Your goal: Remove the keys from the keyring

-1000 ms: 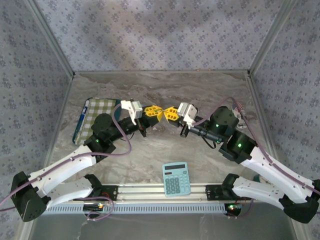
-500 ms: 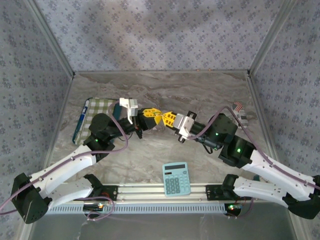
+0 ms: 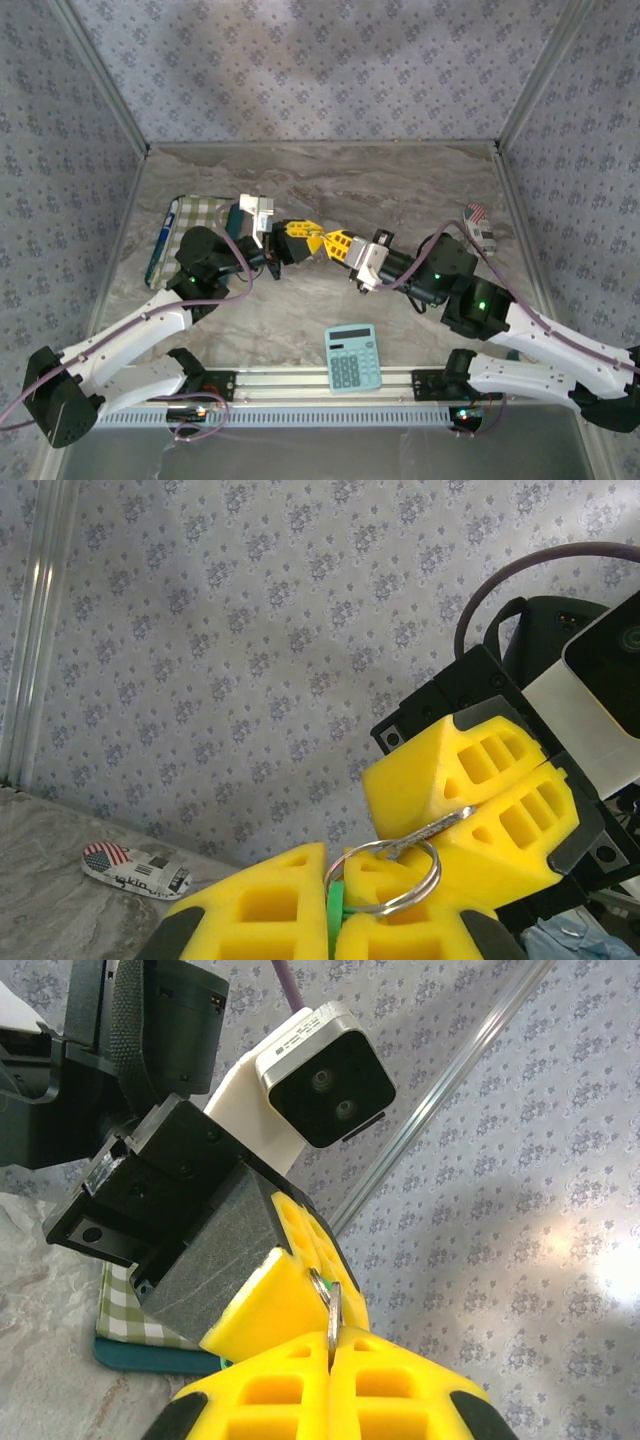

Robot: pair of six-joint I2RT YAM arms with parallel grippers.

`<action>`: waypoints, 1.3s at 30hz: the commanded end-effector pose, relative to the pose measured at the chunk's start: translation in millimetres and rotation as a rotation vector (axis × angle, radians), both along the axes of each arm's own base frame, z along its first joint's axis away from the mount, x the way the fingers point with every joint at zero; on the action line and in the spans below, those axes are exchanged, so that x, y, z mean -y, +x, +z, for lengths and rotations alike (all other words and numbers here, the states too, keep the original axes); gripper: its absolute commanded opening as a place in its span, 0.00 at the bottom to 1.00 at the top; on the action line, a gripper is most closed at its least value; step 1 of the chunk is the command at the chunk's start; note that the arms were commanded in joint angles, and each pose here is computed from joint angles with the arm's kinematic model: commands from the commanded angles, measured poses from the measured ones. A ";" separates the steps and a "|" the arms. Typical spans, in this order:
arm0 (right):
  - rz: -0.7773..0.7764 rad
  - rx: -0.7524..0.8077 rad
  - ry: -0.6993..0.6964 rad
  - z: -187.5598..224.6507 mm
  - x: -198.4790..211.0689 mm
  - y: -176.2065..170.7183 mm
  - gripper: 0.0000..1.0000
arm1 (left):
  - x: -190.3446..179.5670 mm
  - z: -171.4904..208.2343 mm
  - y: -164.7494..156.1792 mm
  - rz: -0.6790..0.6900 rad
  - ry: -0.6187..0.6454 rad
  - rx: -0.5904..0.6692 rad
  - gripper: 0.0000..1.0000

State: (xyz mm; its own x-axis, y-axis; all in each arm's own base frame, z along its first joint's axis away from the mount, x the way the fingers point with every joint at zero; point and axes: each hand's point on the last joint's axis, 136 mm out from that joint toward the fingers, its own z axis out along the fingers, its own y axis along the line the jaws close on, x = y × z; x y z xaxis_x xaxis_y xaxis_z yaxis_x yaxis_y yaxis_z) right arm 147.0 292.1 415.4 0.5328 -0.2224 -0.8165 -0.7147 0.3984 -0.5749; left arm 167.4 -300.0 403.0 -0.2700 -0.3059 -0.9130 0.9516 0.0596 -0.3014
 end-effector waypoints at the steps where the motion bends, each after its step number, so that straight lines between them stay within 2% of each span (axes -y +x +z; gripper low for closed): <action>1: 0.260 -0.004 -0.144 -27.9 -21.3 -54.8 0.00 | -28.2 36.2 51.7 0.251 -0.133 -0.044 0.00; 10: 0.305 -0.023 -0.278 -55.8 -40.2 -71.0 0.00 | -23.7 35.8 51.7 0.240 -0.097 -0.044 0.00; 23: 0.383 -0.076 -0.340 -75.7 -56.7 -82.4 0.00 | -21.8 32.8 51.6 0.231 -0.080 -0.051 0.00; 28: 0.199 -0.091 -0.149 -40.9 -19.5 -36.1 0.00 | -34.5 34.4 45.6 0.254 -0.113 -0.011 0.00; 31: 0.139 -0.086 -0.053 -21.8 0.3 -23.9 0.00 | -35.1 34.0 42.8 0.246 -0.112 -0.002 0.00; 39: 0.212 -0.057 -0.113 -31.4 -11.6 -46.2 0.00 | -37.4 36.2 44.6 0.242 -0.136 -0.018 0.00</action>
State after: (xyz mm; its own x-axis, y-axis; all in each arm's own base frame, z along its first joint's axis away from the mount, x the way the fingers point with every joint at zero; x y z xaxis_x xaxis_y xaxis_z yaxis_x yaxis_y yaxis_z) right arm 148.2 295.8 409.9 0.5103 -0.2266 -0.8296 -0.7319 0.3920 -0.5573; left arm 170.6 -296.0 398.2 -0.2896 -0.2705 -0.9181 0.9469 0.0591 -0.3161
